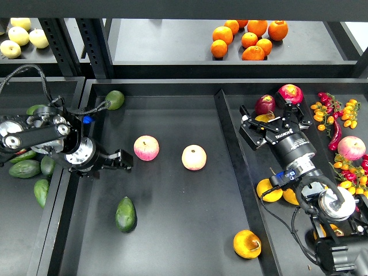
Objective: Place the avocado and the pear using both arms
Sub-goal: 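Swing the left arm outward and bring the gripper above the avocado, then lower the left gripper onto the avocado and close it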
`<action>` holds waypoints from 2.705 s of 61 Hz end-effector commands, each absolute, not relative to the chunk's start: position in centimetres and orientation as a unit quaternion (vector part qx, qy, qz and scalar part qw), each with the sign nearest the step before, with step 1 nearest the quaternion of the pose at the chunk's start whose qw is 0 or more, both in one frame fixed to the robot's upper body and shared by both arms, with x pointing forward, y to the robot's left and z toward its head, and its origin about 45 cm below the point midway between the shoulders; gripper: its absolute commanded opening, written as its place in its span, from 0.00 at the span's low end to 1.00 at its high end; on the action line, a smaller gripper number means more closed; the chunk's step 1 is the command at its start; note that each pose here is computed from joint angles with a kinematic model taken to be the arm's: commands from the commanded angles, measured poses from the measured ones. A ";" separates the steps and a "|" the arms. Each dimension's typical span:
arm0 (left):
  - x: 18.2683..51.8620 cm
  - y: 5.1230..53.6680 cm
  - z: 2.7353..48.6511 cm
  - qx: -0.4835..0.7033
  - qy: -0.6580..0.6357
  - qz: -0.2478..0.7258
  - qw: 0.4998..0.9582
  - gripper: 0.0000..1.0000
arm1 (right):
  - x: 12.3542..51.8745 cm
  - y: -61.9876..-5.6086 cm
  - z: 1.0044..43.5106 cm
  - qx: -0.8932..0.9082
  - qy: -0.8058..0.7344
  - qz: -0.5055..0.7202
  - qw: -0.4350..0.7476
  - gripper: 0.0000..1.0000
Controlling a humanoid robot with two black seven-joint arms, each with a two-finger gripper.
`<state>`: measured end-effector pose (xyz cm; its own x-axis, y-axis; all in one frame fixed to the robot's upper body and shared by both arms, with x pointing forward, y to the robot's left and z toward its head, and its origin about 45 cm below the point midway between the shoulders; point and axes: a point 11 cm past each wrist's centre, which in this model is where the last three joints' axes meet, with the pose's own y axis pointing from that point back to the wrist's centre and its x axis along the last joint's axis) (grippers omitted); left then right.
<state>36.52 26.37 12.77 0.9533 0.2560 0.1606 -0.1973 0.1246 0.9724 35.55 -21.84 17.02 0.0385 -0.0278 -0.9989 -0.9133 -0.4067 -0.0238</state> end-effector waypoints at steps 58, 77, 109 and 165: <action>33.5 24.5 5.9 0.678 0.046 0.111 0.725 0.99 | 35.5 -22.5 16.9 -0.605 0.391 0.573 0.391 1.00; 32.5 24.2 4.3 0.682 0.059 0.105 0.721 0.99 | 35.5 -22.5 16.9 -0.604 0.391 0.573 0.391 1.00; 32.8 23.7 3.7 0.688 0.055 0.108 0.715 0.99 | 35.4 -22.5 16.8 -0.605 0.391 0.573 0.392 1.00; 32.7 22.9 1.9 0.665 0.115 0.155 0.722 0.15 | 35.0 -22.9 16.5 -0.601 0.394 0.573 0.394 1.00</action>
